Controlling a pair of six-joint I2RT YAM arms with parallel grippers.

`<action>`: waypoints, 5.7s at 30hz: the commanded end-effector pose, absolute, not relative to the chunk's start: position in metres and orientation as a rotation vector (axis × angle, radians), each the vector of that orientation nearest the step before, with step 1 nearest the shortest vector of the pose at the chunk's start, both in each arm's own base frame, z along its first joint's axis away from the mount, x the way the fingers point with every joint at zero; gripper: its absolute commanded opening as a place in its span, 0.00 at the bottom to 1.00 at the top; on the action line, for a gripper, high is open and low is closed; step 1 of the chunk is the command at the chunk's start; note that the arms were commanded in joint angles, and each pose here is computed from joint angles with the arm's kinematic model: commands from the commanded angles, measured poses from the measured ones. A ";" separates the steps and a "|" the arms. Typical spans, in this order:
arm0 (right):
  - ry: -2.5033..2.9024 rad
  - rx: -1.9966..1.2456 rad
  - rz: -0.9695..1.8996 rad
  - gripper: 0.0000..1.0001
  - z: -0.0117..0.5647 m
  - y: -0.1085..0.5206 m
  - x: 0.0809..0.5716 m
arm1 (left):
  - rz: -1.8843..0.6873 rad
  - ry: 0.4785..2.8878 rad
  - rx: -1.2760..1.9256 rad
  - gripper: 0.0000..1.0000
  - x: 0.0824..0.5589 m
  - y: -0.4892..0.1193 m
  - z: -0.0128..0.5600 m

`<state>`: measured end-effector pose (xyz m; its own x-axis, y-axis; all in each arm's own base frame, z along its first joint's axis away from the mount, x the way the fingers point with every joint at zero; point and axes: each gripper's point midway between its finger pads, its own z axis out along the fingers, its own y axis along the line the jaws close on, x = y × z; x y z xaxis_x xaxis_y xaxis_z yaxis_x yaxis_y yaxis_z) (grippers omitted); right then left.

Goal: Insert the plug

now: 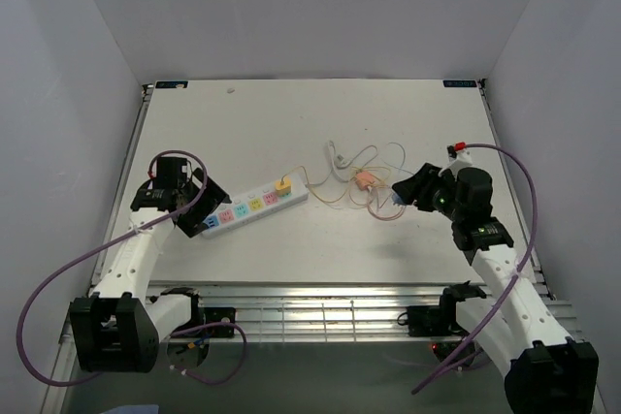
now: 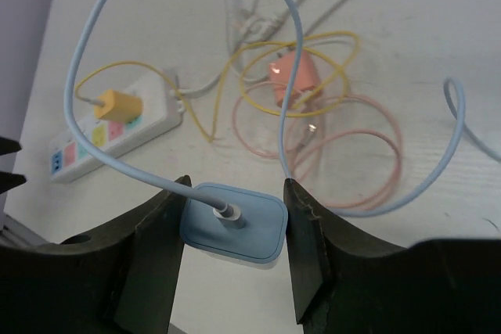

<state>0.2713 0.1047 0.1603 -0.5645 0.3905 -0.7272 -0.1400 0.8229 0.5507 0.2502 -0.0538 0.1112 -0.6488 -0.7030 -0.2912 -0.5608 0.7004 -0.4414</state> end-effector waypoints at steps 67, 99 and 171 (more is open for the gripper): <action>1.525 -0.886 0.723 0.08 0.128 0.528 0.292 | -0.235 2.319 -1.276 0.96 0.257 -0.010 0.053; 1.682 -0.811 0.721 0.08 0.082 0.508 0.298 | -0.254 2.325 -1.271 0.93 0.261 -0.012 0.057; 1.749 -0.800 0.672 0.08 0.057 0.464 0.237 | -0.481 2.341 -1.166 0.92 0.268 -0.040 0.076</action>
